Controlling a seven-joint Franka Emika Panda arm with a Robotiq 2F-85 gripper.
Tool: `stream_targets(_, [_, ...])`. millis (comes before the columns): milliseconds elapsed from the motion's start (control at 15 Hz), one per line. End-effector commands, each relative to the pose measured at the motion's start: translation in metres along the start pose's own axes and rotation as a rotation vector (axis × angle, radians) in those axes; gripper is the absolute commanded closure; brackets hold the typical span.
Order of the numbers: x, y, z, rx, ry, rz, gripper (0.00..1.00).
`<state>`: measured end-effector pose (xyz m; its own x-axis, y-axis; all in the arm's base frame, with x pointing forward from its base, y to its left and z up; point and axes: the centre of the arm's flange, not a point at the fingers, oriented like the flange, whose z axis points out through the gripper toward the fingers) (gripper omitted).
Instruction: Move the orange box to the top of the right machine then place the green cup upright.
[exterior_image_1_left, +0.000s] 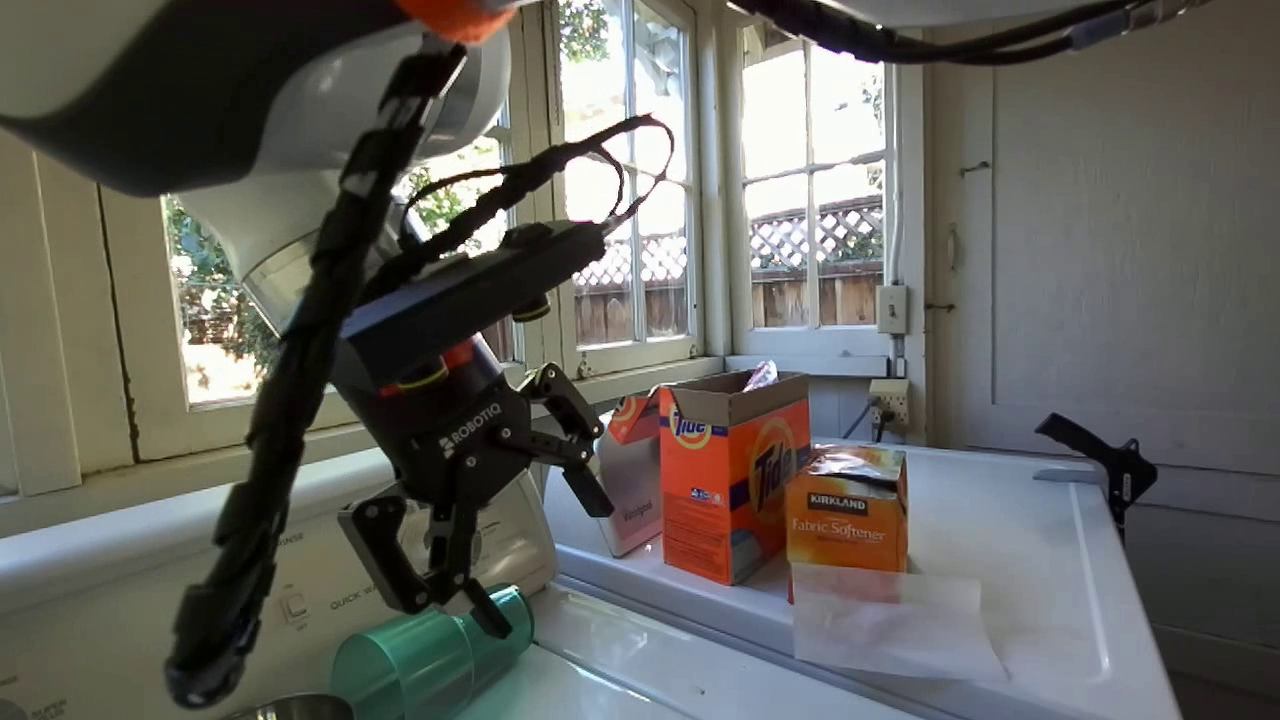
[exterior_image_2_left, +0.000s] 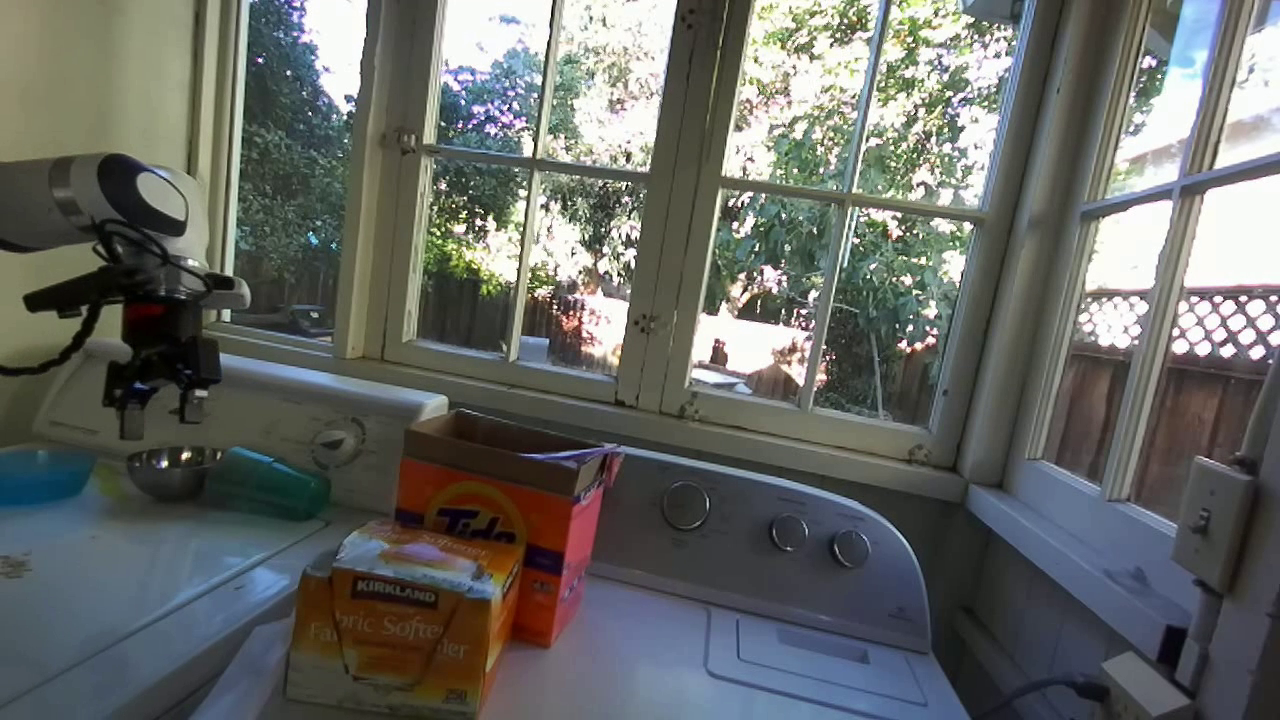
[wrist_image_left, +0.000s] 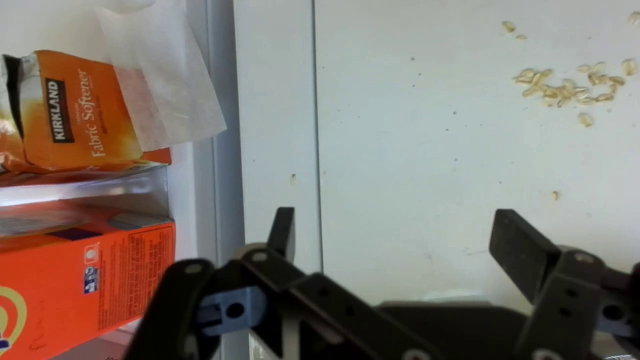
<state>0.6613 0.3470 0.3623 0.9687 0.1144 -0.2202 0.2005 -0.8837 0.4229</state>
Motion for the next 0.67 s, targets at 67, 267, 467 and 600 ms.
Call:
stream_targets(67, [0.051, -0.01, -0.036, -0.093, 0.053, -0.146, 0.0])
stream_targets(267, [0.002, 0.002, -0.008, -0.066, 0.043, -0.176, 0.0])
stream_targets(467, [0.003, 0.0, -0.008, -0.066, 0.052, -0.233, 0.0])
stream_targets(600, [0.006, -0.006, -0.012, -0.097, 0.048, -0.233, 0.0])
